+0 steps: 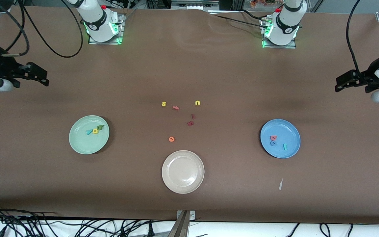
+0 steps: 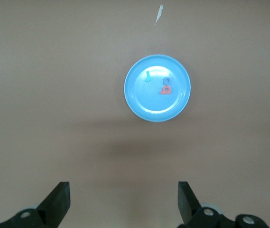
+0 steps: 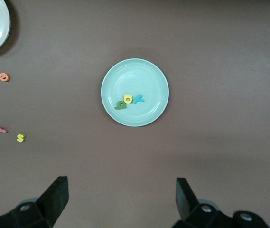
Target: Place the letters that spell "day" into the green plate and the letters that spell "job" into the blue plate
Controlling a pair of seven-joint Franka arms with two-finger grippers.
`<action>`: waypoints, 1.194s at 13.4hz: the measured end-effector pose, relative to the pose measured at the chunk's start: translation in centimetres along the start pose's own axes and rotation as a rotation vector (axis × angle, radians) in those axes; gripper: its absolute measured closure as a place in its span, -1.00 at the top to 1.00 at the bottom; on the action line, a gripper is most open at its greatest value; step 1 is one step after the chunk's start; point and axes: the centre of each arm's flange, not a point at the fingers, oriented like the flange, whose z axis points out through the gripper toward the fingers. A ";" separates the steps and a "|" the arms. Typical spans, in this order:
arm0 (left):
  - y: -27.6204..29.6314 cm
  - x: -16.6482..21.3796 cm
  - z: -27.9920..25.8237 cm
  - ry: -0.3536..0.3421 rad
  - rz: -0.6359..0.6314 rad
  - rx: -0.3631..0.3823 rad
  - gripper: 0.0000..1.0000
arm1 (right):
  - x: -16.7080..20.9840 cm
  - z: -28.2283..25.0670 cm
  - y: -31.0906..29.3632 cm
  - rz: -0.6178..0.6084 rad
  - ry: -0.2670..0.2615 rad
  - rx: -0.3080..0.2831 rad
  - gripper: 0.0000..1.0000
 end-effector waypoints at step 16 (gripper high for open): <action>-1.3 -1.1 0.9 0.034 -0.026 -0.019 1.00 | 0.7 0.5 -1.4 -0.031 -0.023 0.000 1.00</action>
